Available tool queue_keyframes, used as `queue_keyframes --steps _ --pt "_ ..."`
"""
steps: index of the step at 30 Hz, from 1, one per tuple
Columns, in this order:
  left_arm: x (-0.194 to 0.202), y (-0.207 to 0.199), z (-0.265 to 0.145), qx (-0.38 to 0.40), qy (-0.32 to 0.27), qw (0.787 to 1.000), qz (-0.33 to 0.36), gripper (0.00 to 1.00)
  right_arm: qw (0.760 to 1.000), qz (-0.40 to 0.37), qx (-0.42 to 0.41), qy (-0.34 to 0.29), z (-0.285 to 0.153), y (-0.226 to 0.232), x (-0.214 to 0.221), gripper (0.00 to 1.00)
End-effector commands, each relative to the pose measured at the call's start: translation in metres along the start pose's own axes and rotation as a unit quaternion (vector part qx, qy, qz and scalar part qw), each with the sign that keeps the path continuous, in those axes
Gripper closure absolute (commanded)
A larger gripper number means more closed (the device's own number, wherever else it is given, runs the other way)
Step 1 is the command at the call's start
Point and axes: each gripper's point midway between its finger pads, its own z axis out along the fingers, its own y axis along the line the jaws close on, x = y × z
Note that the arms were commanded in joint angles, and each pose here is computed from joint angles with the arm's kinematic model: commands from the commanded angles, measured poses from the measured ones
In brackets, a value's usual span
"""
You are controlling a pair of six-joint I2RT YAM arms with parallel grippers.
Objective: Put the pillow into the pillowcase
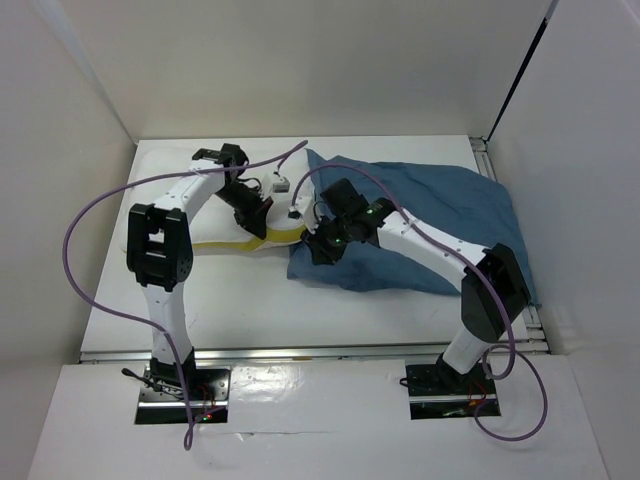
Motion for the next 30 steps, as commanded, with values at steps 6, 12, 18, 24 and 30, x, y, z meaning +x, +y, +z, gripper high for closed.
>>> queue_keyframes --steps 6,12,18,24,30 --pt "0.000 -0.009 -0.004 -0.012 -0.017 0.999 0.031 1.00 0.975 0.138 0.162 -0.069 -0.046 -0.100 -0.025 0.73" --pt "0.000 -0.012 -0.006 -0.017 -0.021 0.999 0.037 1.00 0.967 0.228 0.078 -0.081 -0.025 -0.109 -0.029 0.76" --pt "0.004 -0.010 -0.010 -0.023 -0.020 0.999 0.033 1.00 0.960 0.260 0.017 -0.097 -0.002 -0.110 -0.051 0.67" --pt "0.004 -0.011 -0.011 -0.028 -0.025 0.999 0.038 1.00 0.957 0.271 0.006 -0.106 0.012 -0.125 -0.069 0.65" --pt "0.003 -0.011 -0.011 -0.029 -0.025 0.999 0.038 1.00 0.952 0.290 0.013 -0.092 0.030 -0.136 -0.061 0.65"
